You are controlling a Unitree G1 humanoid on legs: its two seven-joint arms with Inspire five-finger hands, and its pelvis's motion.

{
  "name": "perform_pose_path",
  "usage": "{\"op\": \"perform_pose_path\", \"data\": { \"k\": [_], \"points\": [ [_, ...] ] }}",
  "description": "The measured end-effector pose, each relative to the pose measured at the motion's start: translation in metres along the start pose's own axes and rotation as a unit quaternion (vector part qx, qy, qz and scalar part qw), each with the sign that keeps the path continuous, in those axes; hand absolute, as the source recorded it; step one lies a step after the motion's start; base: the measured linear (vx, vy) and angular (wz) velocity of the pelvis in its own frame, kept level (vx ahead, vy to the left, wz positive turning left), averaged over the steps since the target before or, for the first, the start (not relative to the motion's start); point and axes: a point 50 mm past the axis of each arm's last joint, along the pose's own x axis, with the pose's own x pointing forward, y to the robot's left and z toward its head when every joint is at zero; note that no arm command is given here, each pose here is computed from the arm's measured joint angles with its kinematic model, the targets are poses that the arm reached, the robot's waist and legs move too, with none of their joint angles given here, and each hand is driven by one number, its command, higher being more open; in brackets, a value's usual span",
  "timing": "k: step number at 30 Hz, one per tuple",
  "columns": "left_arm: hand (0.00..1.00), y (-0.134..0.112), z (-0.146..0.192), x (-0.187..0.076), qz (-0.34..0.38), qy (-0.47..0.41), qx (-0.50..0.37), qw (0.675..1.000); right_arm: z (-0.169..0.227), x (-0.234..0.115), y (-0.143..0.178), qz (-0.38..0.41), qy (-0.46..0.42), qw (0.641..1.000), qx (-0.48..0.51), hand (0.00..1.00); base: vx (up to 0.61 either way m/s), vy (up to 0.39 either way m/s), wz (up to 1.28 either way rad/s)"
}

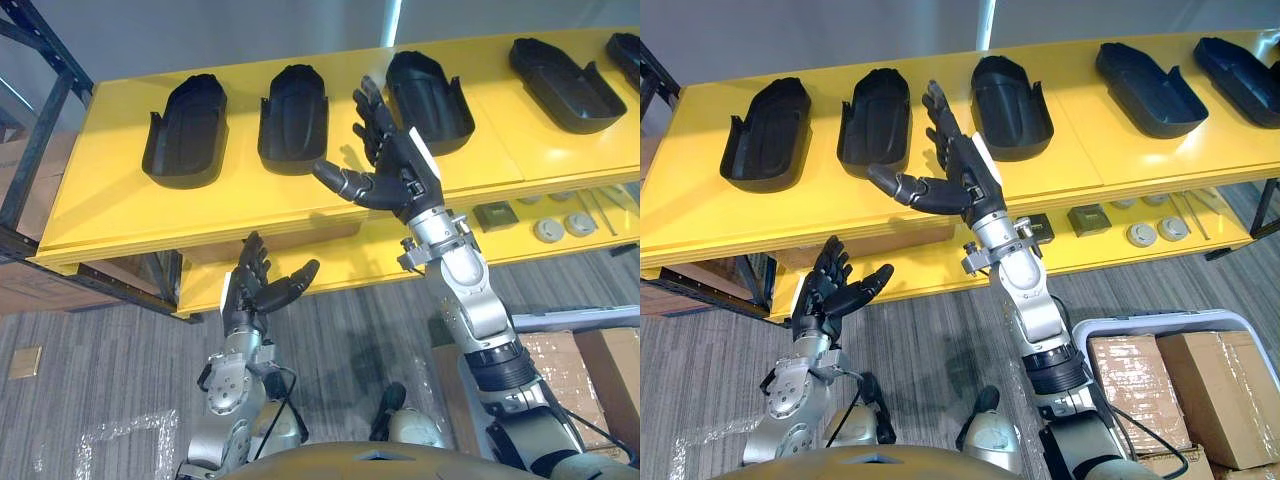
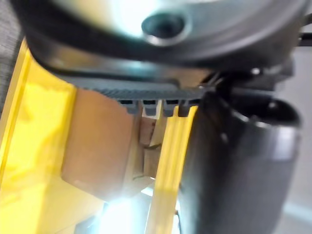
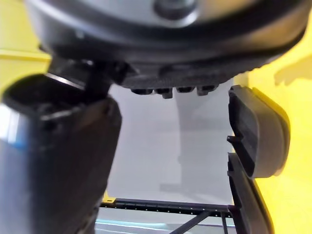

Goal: Walk over and take three plastic housings, then place them on the shelf

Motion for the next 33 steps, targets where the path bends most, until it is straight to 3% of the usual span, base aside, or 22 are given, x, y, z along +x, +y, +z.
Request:
{"op": "perform_pose_path", "data": {
  "k": [8,12,18,23,26,33],
  "points": [
    [1.00,-0.008,0.029,-0.007,-0.139,-0.024,-0.013,0.990,-0.005,-0.005,0.001,-0.007,0.014,0.999,0.034,1.00,0.02,0.014,0.06],
    [1.00,0.003,0.050,-0.015,-0.165,-0.058,-0.020,0.984,-0.011,-0.014,-0.001,-0.020,0.027,0.998,0.047,1.00,0.04,0.010,-0.01],
    [1.00,0.039,0.088,-0.019,-0.097,-0.146,-0.038,0.984,-0.023,-0.036,-0.015,-0.072,0.065,0.994,0.042,1.00,0.01,0.003,0.00],
    [1.00,0.053,0.097,-0.022,0.014,-0.190,-0.021,0.982,-0.025,-0.048,-0.018,-0.122,0.058,0.990,0.050,1.00,0.01,0.005,-0.03],
    [1.00,0.065,0.105,-0.027,0.093,-0.225,0.023,0.970,-0.010,-0.065,-0.025,-0.173,0.027,0.984,0.002,1.00,0.03,0.014,-0.11],
    [1.00,0.066,0.117,-0.022,0.105,-0.258,0.067,0.958,0.022,-0.095,-0.046,-0.253,-0.030,0.963,-0.083,1.00,0.03,0.026,-0.30]
  ]
}}
